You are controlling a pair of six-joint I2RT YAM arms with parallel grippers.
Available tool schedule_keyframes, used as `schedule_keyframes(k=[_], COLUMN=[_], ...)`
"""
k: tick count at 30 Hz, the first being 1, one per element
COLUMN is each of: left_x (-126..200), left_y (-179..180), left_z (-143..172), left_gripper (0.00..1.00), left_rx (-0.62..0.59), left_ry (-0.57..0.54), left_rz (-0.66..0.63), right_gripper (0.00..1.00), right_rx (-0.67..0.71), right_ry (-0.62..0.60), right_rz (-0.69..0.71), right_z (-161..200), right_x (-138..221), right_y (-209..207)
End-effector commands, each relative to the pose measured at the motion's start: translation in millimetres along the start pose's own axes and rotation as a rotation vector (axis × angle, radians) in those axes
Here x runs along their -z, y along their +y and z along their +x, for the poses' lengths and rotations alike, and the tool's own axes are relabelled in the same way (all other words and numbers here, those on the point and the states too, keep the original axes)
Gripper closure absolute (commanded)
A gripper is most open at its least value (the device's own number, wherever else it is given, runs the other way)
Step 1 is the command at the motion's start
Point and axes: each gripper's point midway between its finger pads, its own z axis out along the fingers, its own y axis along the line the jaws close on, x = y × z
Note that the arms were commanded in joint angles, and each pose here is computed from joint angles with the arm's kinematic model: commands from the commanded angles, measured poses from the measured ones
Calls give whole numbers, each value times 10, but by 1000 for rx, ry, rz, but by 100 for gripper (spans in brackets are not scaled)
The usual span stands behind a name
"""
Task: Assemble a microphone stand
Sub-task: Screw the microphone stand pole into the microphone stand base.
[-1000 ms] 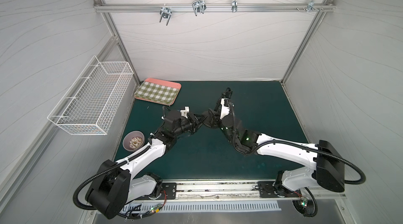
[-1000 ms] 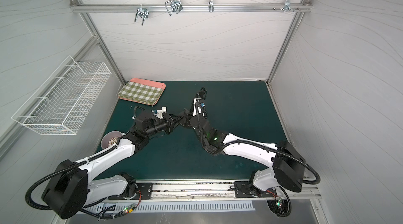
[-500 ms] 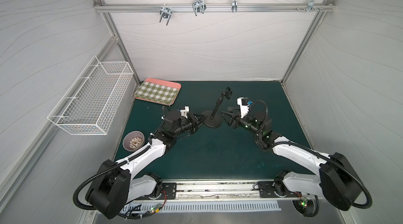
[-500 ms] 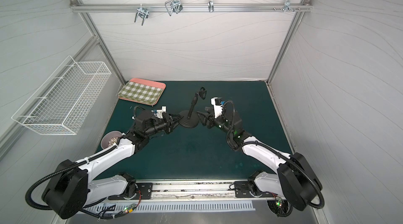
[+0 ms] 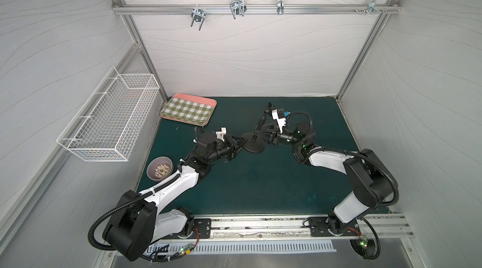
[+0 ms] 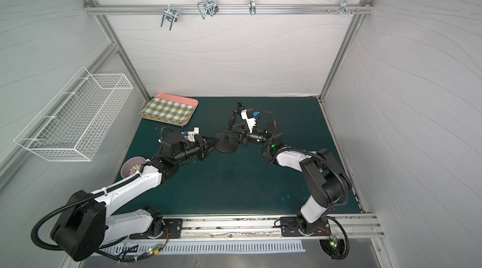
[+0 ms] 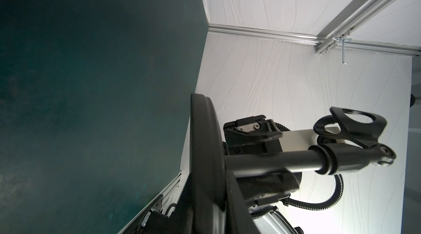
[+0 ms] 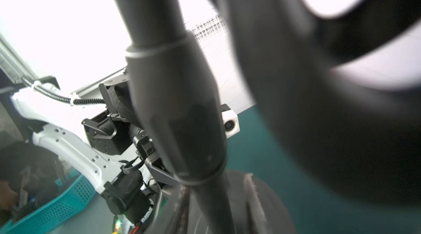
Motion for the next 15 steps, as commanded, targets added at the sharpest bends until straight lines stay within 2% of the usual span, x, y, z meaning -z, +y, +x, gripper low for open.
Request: schedule_keyframes(k=[1,5,8,13,15], left_x=[56,63,56,44,44], left_y=[-589,-591,-577,-572,-572], left_z=[72,62,54,40,33], left_gripper=[100,100,100,100,100], left_rx=[-80,-82,-83,-77,-77], left_ry=[33,24,21,20,18], left_rz=[177,177,173,174,173], right_gripper=[77,88,90,90,90], right_rx=[56,35,14,102,91], right_ry=[-58,-96,-99,-41,-25], right_rz=[-102,-32,80,392,528], right_z=[-233,-230,-159,9,29], right_x=[-13,20,29,-82,-84], right_y=[187,166,153,239,223])
